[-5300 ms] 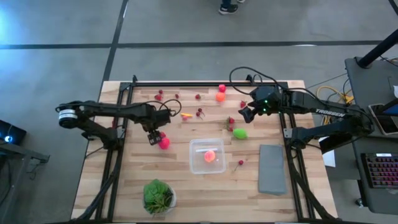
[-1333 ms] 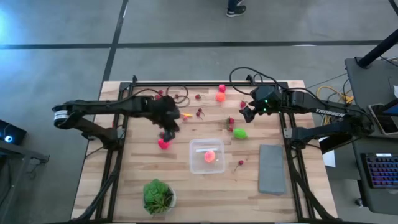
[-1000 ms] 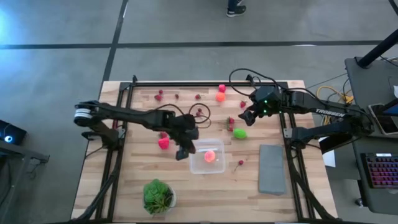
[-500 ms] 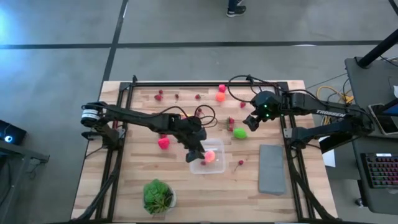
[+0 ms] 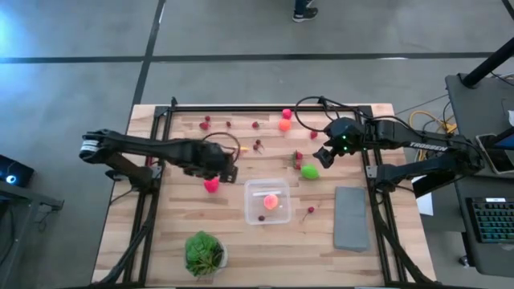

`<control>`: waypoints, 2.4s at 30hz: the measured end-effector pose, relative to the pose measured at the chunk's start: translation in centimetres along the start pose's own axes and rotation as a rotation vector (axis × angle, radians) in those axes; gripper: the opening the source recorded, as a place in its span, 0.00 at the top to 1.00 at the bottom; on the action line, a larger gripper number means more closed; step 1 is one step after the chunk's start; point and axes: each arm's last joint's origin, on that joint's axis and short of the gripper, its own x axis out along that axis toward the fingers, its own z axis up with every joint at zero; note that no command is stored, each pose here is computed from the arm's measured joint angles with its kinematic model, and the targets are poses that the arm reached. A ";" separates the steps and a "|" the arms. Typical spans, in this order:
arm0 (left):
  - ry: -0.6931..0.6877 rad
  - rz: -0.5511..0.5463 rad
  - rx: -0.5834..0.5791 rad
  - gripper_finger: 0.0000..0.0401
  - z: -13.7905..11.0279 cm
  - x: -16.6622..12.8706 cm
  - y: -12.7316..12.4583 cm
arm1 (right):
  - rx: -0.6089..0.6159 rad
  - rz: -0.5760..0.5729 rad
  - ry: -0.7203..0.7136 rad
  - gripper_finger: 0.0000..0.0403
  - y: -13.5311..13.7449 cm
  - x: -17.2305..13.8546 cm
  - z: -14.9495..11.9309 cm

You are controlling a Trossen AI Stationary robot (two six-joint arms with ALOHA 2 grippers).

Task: Pick and placing Produce into tupperware
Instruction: Put the red apple into the transparent bin

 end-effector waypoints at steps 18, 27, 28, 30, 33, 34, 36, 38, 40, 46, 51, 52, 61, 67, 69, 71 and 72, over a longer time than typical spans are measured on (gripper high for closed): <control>0.010 0.174 0.083 0.44 -4.0 3.1 0.2 | 0.082 -0.016 -0.033 0.19 0.0 0.0 0.2; -0.074 0.246 0.136 0.44 -5.7 2.4 1.1 | 0.175 -0.062 -0.071 0.19 -0.1 0.0 0.3; -0.095 0.244 0.127 0.44 -5.7 2.4 1.1 | 0.187 -0.069 -0.077 0.19 -0.2 0.0 0.3; -0.132 0.244 0.123 0.44 -5.7 2.5 1.1 | 0.190 -0.088 -0.092 0.19 -0.2 0.0 0.4; -0.132 0.242 0.036 0.44 -5.7 2.5 1.2 | 0.179 -0.114 -0.114 0.19 -0.3 0.0 0.4; -0.132 0.240 0.002 0.43 -5.8 2.5 1.2 | 0.161 -0.119 -0.117 0.19 -0.3 0.0 0.4; -0.134 0.238 -0.056 0.41 -5.9 2.6 1.3 | 0.095 -0.124 -0.116 0.19 -0.3 0.0 0.5; -0.120 0.249 -0.129 0.37 -6.0 2.7 1.4 | 0.025 -0.126 -0.113 0.19 -0.3 0.0 0.5; -0.116 0.255 -0.205 0.32 -6.1 2.9 1.3 | -0.010 -0.120 -0.106 0.19 -0.3 0.0 0.5; -0.119 0.277 -0.343 0.22 -6.2 3.7 1.1 | -0.099 -0.053 -0.063 0.19 -0.3 -0.5 0.2; -0.083 0.268 -0.391 0.20 -5.8 4.5 0.5 | -0.194 -0.044 -0.086 0.19 -0.4 -1.2 0.0; -0.081 0.267 -0.383 0.20 -5.7 4.7 0.4 | -0.209 -0.042 -0.090 0.19 -0.5 -1.3 0.0; -0.034 0.328 -0.356 0.20 -4.0 6.0 0.4 | -0.239 -0.045 -0.106 0.19 -0.5 -1.6 0.0; -0.026 0.343 -0.314 0.20 -2.3 6.4 0.6 | -0.220 -0.051 -0.111 0.19 -0.7 -1.5 0.2; -0.024 0.348 -0.304 0.20 -1.9 6.7 0.7 | -0.218 -0.053 -0.112 0.19 -0.7 -1.5 0.2; -0.018 0.344 -0.298 0.20 -1.5 7.1 0.9 | -0.212 -0.053 -0.112 0.19 -0.7 -1.5 0.2; -0.007 0.344 -0.303 0.20 -1.4 7.4 1.1 | -0.209 -0.053 -0.112 0.19 -0.8 -1.5 0.2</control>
